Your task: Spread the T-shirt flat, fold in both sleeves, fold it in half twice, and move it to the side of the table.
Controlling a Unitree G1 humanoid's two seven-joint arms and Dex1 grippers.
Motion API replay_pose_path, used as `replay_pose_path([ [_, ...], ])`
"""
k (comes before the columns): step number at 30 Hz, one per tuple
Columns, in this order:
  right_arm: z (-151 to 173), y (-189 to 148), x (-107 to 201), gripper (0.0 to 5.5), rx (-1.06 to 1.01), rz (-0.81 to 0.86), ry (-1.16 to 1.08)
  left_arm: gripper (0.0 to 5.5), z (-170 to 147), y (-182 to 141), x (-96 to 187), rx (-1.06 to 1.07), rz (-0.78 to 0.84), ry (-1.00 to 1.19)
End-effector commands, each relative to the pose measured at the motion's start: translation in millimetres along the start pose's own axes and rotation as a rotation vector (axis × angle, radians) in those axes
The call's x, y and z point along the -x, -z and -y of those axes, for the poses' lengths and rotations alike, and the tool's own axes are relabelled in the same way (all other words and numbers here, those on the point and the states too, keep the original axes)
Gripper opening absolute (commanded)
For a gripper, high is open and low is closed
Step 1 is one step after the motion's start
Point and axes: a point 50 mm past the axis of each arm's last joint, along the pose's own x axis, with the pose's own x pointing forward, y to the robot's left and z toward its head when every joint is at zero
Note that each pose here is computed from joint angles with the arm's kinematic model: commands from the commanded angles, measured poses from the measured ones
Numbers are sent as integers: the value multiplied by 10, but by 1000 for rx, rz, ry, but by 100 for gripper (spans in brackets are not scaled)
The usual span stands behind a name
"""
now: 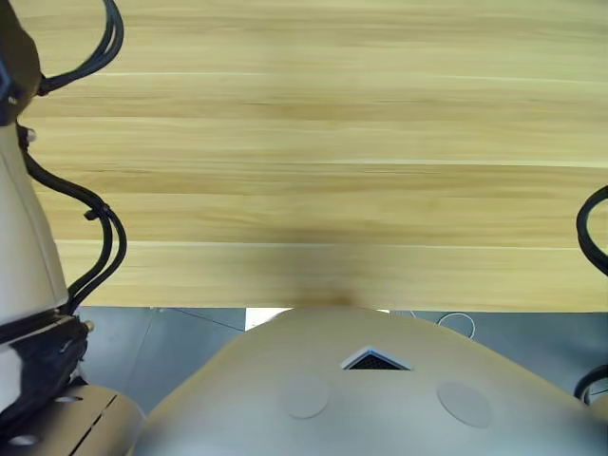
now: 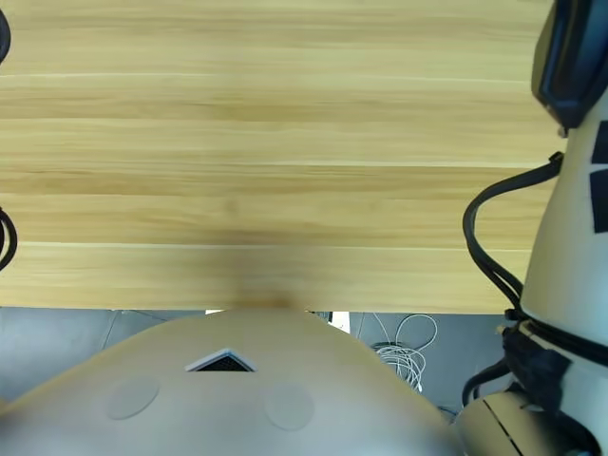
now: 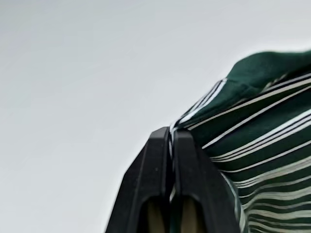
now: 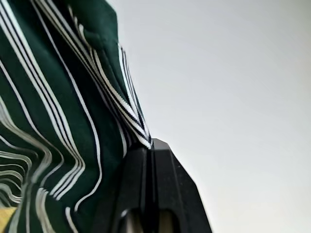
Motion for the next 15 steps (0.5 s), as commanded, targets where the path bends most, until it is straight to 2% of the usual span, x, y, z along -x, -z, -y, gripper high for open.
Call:
replay_pose_path([
  [1,-446,574,164,0,-125,-96,-134,2,381,493,26,17,-111,175],
  [3,-799,865,316,0,-157,-130,-250,2,621,834,116,20,-176,295],
  [4,-1072,1053,460,0,-184,-145,-342,2,800,1148,251,18,-239,395],
  [7,-1795,1446,1062,0,-286,-89,-610,2,1291,2042,935,58,-416,718],
  [9,-1999,1523,1439,0,-337,21,-705,2,1453,2292,1458,108,-421,936],
  [11,-2016,1510,1672,0,-336,116,-740,2,1450,2211,1875,168,-374,1105],
  [12,-1956,1486,1772,0,-325,158,-750,2,1355,2052,2043,216,-327,1169],
  [15,-1811,1411,2077,0,-282,221,-855,2,1153,1678,2333,291,-240,1283],
])
